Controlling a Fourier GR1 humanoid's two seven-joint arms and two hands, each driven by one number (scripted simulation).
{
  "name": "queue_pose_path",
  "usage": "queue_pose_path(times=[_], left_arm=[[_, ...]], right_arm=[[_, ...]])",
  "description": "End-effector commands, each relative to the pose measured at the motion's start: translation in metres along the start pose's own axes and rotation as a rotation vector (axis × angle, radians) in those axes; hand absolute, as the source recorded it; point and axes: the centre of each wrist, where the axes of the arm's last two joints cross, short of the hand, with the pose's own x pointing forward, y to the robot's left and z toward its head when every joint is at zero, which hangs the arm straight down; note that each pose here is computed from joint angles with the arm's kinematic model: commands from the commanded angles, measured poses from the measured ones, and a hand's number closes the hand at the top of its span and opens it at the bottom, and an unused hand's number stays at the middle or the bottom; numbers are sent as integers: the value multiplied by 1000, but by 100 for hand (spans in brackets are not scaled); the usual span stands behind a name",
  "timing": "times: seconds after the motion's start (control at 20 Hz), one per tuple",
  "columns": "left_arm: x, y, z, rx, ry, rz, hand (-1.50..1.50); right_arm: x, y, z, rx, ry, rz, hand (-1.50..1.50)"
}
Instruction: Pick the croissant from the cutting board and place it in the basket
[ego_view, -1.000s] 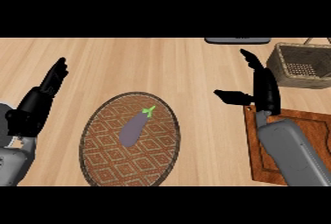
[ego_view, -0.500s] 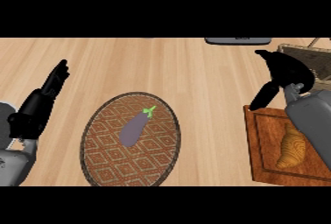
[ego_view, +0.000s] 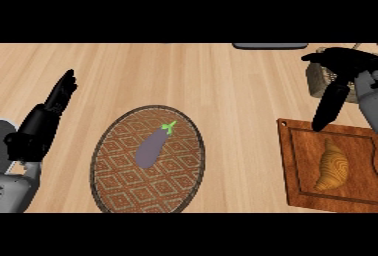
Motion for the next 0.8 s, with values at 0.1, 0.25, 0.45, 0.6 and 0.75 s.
queue_pose_path(times=[0.1, 0.25, 0.45, 0.6, 0.75], left_arm=[[20, 9, 2, -18, -4, 9, 0], [-4, 0, 4, 4, -10, 5, 0], [7, -5, -2, -3, -17, 5, 0], [1, 6, 0, -3, -23, 10, 0], [-2, -5, 5, -13, -2, 3, 0]], right_arm=[[-16, 2, 2, 111, 144, 66, -150], [-20, 21, -4, 128, 150, 85, -150], [-19, 28, -2, 171, 168, 133, -150], [-42, 51, -20, 221, 222, 128, -150], [-46, 58, -19, 246, 229, 167, -150]])
